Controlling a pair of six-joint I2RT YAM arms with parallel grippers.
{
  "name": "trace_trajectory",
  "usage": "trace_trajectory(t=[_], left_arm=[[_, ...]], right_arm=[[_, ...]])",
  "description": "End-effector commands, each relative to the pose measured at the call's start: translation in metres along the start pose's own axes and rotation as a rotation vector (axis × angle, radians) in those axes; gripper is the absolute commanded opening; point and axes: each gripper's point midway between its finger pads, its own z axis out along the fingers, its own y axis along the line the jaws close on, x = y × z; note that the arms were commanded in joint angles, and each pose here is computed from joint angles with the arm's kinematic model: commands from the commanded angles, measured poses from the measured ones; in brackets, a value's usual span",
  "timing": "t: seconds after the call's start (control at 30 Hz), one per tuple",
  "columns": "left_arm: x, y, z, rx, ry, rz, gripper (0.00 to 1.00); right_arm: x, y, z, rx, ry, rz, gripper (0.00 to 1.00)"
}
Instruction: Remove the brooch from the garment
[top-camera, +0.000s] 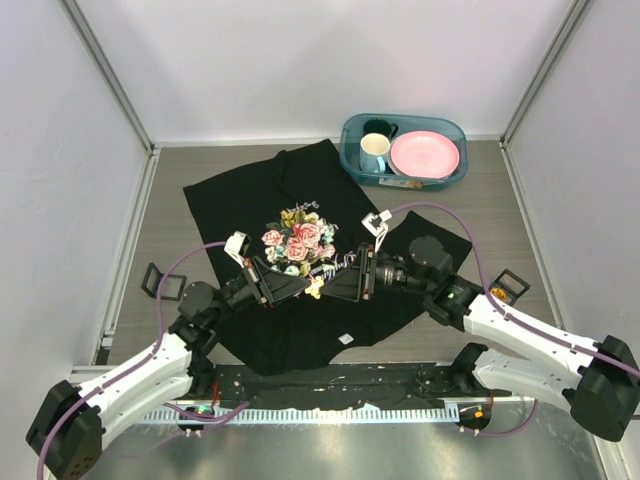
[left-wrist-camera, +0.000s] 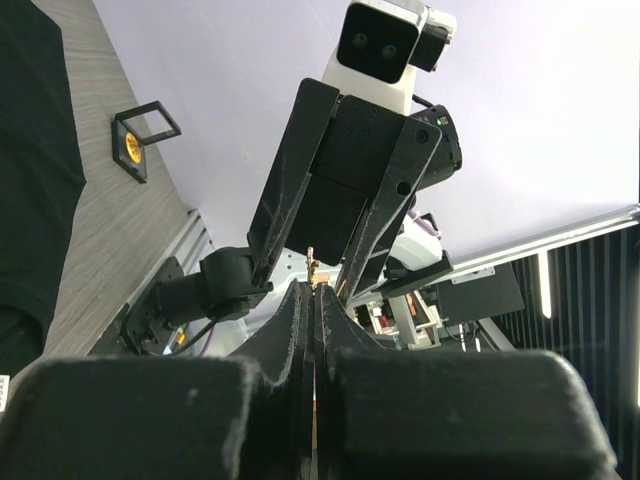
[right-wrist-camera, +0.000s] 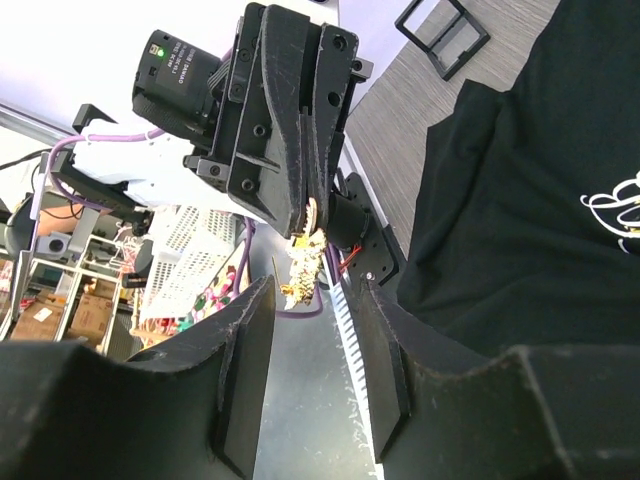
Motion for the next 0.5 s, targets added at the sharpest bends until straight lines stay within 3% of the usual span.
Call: trace_trajectory(t=[0.0, 0.47], left_arm=[[-0.0028, -0.0201, 0.0026, 0.067, -0.002, 0.050, 0.00], [-0.0028, -0.0214, 0.0026, 0.071, -0.001, 0.054, 0.00]], right_arm=[[-0.0085, 0.0172, 0.0043, -0.083, -0.020, -0.019, 0.44], [-0.0045, 0.0125, 0.0074, -0.087, -0.013, 0.006, 0.31]])
